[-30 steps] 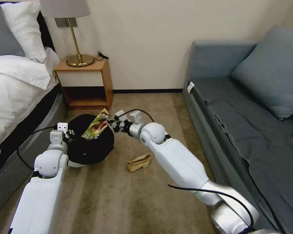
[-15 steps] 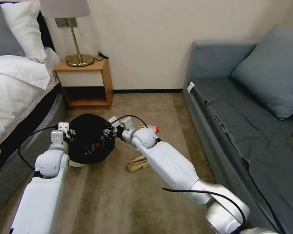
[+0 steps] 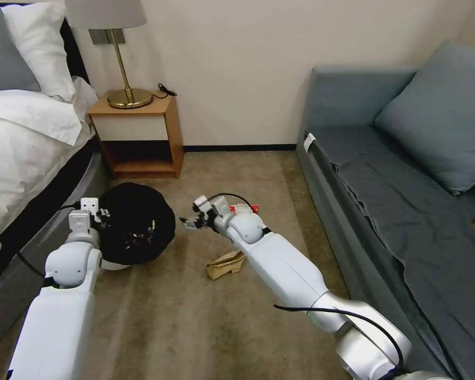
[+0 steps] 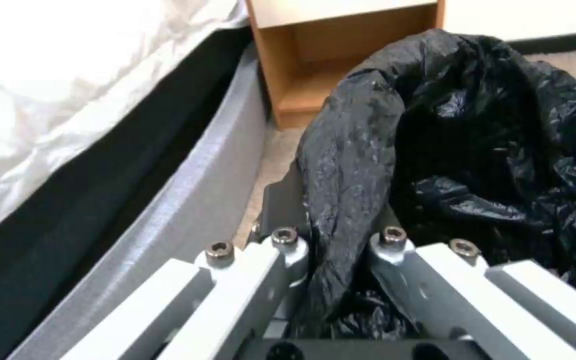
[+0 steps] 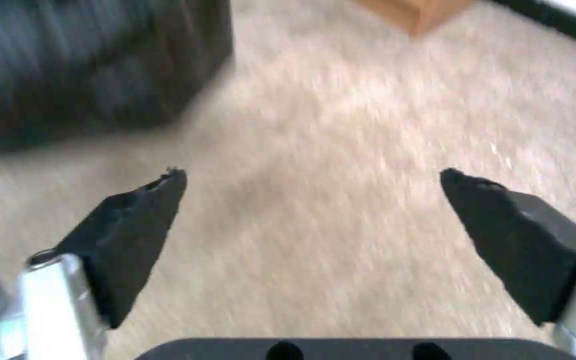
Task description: Pick up the trash bin, then pick up the garbage on the floor and place it into the trash bin.
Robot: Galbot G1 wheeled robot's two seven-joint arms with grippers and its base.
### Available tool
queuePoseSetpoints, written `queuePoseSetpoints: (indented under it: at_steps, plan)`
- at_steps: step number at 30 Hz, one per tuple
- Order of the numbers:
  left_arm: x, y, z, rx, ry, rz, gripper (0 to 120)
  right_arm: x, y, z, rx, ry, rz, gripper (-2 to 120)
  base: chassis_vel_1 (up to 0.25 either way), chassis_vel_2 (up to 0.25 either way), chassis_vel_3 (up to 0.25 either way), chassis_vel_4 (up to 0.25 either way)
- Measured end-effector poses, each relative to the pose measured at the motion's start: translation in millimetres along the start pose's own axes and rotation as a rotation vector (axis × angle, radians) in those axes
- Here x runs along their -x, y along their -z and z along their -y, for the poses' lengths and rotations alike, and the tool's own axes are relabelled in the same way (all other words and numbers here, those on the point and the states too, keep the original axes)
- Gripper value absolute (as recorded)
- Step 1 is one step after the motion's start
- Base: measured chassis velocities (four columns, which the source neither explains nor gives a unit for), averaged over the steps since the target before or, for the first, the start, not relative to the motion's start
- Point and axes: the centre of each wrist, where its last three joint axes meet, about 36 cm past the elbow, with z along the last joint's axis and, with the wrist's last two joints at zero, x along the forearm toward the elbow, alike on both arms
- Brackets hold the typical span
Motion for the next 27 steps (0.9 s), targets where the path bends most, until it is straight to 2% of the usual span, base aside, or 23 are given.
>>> queuePoseSetpoints:
  at_steps: [5,11,13,22,27]
  plan:
    - [1.6,1.7,-4.4,-0.008,0.006,0.001,5,7.9,-46.4,-1.2,-0.059,0.008,-0.076,100,0.0,0.0,0.0,0.0]
    - [2.0,-0.3,-4.7,-0.012,0.008,-0.005,5,9.7,-77.7,-11.1,-0.073,0.013,-0.121,100,0.0,0.0,0.0,0.0]
    - [3.0,-1.9,-5.2,-0.012,0.01,-0.01,5,11.9,-96.3,-15.4,-0.101,0.01,-0.145,100,0.0,0.0,0.0,0.0]
    - [5.4,-0.7,-2.6,-0.01,0.005,-0.009,5,15.2,-121.3,-19.5,-0.153,0.03,-0.175,100,0.0,0.0,0.0,0.0]
    - [4.3,-3.1,0.1,-0.012,0.0,-0.013,5,17.7,-132.9,-26.1,-0.164,0.051,-0.197,95,0.0,0.0,0.0,0.0]
